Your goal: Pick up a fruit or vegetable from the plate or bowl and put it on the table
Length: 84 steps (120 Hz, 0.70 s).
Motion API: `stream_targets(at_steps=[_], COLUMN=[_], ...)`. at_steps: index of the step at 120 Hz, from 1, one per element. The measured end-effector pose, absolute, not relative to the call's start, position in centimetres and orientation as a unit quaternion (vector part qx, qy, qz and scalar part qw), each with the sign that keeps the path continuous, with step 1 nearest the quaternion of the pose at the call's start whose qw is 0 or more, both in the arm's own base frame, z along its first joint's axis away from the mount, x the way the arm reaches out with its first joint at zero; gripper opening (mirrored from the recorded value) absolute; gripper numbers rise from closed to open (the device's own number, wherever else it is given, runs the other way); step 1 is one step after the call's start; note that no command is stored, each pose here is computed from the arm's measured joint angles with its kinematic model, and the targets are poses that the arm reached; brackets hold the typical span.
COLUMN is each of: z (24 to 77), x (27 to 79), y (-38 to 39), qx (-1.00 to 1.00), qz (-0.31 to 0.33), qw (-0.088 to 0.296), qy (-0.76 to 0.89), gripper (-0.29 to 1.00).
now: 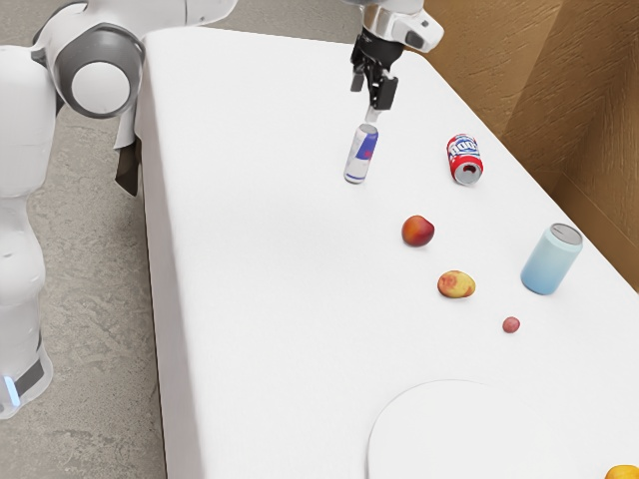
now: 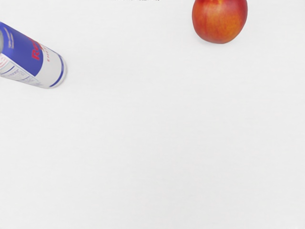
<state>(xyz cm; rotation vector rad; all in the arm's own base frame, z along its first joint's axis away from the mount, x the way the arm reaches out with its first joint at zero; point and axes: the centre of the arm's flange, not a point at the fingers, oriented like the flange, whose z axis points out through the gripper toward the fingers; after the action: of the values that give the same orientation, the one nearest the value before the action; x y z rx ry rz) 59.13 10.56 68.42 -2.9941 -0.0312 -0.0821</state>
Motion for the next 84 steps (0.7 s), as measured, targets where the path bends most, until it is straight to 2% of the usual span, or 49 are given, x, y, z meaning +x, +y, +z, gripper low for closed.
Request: stream_targets(at_steps=[33,56,84], z=[69.5,76.1,77.3], x=[58.5,56.3,56.1], y=[11.4,9.7,7.9], qx=[-0.997,-0.991,-0.988], qz=[-0.037,-0.102,-0.114], qw=[0.065,0.085,0.088], qy=[0.001,0.020,0.053], gripper=[0.70,0.70,0.70])
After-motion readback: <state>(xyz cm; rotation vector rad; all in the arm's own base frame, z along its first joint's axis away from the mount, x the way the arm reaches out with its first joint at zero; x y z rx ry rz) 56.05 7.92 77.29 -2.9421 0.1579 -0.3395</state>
